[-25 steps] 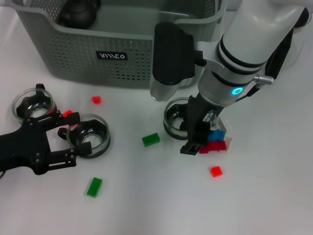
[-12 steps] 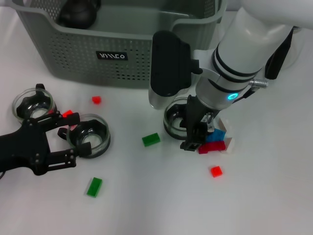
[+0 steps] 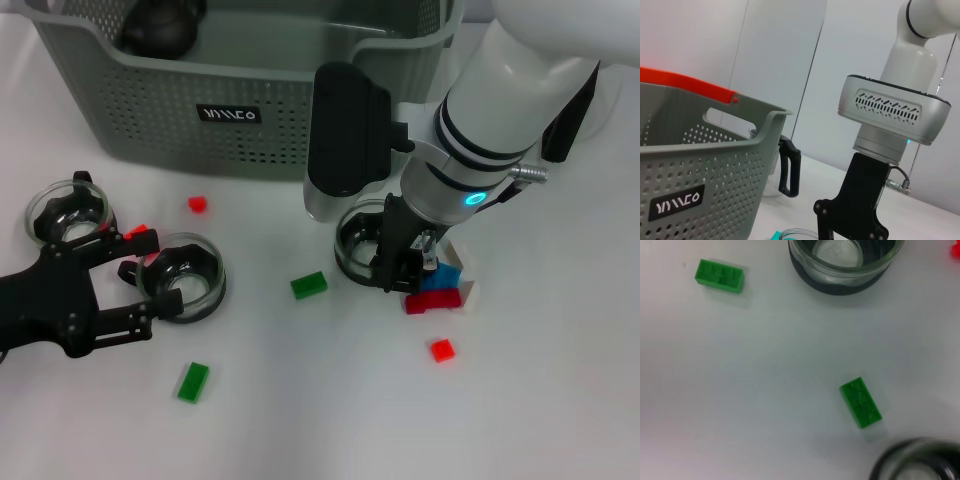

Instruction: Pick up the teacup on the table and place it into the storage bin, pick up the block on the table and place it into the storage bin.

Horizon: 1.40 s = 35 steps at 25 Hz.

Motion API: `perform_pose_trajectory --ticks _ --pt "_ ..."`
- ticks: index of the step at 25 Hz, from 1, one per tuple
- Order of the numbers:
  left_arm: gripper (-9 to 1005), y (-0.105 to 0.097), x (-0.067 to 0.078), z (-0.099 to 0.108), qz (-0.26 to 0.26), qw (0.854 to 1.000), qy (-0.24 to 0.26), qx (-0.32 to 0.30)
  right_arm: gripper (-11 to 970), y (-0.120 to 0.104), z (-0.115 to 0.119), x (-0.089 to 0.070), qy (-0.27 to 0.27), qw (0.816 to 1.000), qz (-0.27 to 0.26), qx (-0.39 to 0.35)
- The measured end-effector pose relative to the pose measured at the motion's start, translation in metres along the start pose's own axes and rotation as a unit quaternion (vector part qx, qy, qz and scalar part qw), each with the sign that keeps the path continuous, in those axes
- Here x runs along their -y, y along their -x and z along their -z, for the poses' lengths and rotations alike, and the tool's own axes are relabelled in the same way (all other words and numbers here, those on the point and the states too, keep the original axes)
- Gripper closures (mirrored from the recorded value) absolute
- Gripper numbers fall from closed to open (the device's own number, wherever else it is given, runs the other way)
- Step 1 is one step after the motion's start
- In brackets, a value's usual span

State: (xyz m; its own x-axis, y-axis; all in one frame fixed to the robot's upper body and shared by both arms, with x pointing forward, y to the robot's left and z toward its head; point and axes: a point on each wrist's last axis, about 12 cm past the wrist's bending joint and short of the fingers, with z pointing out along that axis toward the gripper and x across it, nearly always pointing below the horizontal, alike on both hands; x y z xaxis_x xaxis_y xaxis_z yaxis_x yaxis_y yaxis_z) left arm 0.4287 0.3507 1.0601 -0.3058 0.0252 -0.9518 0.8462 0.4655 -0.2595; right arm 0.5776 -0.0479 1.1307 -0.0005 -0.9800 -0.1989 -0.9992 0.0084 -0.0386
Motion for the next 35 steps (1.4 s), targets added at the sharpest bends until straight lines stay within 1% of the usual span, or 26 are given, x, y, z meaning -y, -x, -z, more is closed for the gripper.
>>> perform_pose_trajectory --ticks 5,9,11,13,16,17,19,20,22,23,24,25,26,27,28,29,31,32,33,35 --pt "169 -0.001 0.001 0.000 0.001 1.000 0.000 0.000 816 -0.001 0.003 0.002 -0.001 1.000 -0.010 0.007" --pt "169 -0.001 0.001 0.000 0.002 1.000 0.001 0.001 874 -0.004 0.014 0.004 0.006 0.999 -0.023 0.031" --pt "169 -0.002 0.001 0.000 0.002 1.000 0.001 0.001 902 -0.006 0.028 0.004 0.014 0.998 -0.030 0.060" --pt "168 -0.002 0.002 0.000 0.003 1.000 0.001 0.001 902 -0.012 0.049 0.006 0.021 0.994 -0.041 0.104" --pt "168 -0.002 0.002 0.000 0.003 1.000 0.001 0.002 903 -0.032 0.087 0.006 0.049 0.979 -0.056 0.191" --pt "168 -0.002 0.002 0.000 0.003 1.000 0.002 0.003 903 -0.039 0.099 0.004 0.065 0.970 -0.053 0.229" --pt "168 -0.002 0.002 0.000 0.004 1.000 0.004 0.005 903 -0.053 0.123 0.001 0.100 0.944 -0.036 0.313" --pt "168 -0.002 0.002 0.000 0.003 1.000 0.005 0.006 902 -0.063 0.136 0.000 0.112 0.924 -0.026 0.364" --pt "168 -0.001 0.001 -0.001 0.003 1.000 0.005 0.007 902 -0.081 0.159 -0.001 0.105 0.880 -0.011 0.463" --pt "169 -0.001 0.001 -0.001 0.003 1.000 0.005 0.007 902 -0.089 0.166 0.000 0.092 0.862 -0.015 0.498" --pt "169 0.000 0.001 -0.002 0.002 1.000 0.004 0.007 902 -0.098 0.178 0.006 0.056 0.830 -0.031 0.555" --pt "169 0.000 0.000 -0.002 0.001 1.000 0.003 0.008 902 -0.098 0.178 0.006 0.056 0.830 -0.031 0.555" --pt "169 0.001 0.000 -0.003 0.000 1.000 0.001 0.008 902 -0.098 0.182 0.013 0.030 0.817 -0.049 0.573" --pt "169 0.001 0.000 -0.003 0.000 1.000 0.000 0.009 902 -0.096 0.183 0.018 0.012 0.812 -0.061 0.581" --pt "169 0.002 0.000 -0.004 -0.002 1.000 -0.003 0.010 902 -0.091 0.185 0.026 -0.010 0.808 -0.076 0.584" --pt "168 0.003 -0.001 -0.005 -0.003 1.000 -0.005 0.011 902 -0.086 0.184 0.034 -0.030 0.811 -0.087 0.578" --pt "168 0.003 -0.001 -0.006 -0.002 1.000 -0.007 0.012 902 -0.067 0.178 0.048 -0.065 0.826 -0.101 0.550" --pt "168 0.003 0.000 -0.006 -0.002 1.000 -0.007 0.012 902 -0.046 0.170 0.062 -0.095 0.842 -0.121 0.517" --pt "168 0.003 0.000 -0.006 -0.001 1.000 -0.007 0.013 902 -0.046 0.170 0.062 -0.095 0.842 -0.121 0.517" --pt "168 0.003 -0.001 -0.005 -0.001 1.000 -0.002 0.017 902 -0.024 0.160 0.077 -0.114 0.860 -0.151 0.475"
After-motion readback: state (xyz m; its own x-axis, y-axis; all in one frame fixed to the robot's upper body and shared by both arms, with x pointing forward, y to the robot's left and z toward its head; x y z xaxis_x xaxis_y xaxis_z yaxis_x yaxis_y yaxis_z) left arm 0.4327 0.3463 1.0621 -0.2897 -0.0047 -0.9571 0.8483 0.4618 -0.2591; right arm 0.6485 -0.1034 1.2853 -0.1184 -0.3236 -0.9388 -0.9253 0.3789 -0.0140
